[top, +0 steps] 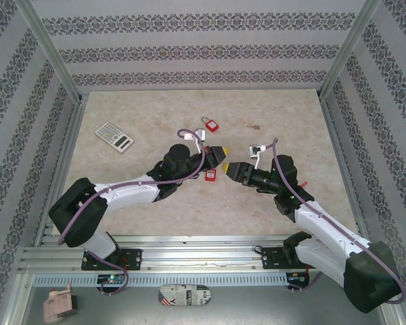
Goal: Unlock with the key
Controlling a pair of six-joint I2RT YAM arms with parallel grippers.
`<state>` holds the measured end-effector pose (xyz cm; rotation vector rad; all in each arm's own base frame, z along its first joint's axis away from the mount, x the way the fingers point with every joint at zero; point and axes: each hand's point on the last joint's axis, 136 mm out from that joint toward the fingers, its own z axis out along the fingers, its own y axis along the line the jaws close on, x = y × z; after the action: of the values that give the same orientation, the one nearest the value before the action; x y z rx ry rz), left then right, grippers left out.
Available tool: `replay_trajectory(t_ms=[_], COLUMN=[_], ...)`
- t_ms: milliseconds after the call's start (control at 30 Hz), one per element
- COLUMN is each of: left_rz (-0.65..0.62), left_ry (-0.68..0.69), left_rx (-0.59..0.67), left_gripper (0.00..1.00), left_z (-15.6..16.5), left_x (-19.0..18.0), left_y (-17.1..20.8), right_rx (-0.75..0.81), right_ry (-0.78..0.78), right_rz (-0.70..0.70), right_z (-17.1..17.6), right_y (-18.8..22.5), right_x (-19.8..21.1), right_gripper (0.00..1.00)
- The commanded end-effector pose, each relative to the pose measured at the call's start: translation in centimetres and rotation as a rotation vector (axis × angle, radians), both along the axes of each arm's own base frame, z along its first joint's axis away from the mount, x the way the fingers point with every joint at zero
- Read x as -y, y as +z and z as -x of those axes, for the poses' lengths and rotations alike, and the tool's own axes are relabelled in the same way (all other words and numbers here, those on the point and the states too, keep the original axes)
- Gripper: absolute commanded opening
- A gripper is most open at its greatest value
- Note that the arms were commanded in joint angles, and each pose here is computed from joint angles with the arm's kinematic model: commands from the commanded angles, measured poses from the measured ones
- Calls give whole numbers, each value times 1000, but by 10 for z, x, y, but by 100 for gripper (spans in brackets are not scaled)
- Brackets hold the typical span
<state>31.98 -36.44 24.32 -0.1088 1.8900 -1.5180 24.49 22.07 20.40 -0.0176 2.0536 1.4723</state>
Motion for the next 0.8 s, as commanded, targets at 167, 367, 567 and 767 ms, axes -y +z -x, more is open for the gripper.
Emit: replay_trajectory(t_ms=[167, 367, 567, 767], left_rz=[101, 95, 97, 95], left_ry=[-20, -12, -14, -16], left_rx=[85, 85, 81, 83], left_gripper=[0, 0, 0, 0], left_z=[0, 2, 1, 0], left_x=[2, 0, 1, 3], left_y=[14, 9, 6, 5], right_rx=[74, 65, 62, 59], right_ry=[30, 29, 42, 41], right_rz=[-58, -62, -72, -77], right_z=[2, 0, 3, 5], right_y=[25, 26, 27, 26], right_x=[-5, -2, -3, -2], right_gripper=[46, 32, 25, 12])
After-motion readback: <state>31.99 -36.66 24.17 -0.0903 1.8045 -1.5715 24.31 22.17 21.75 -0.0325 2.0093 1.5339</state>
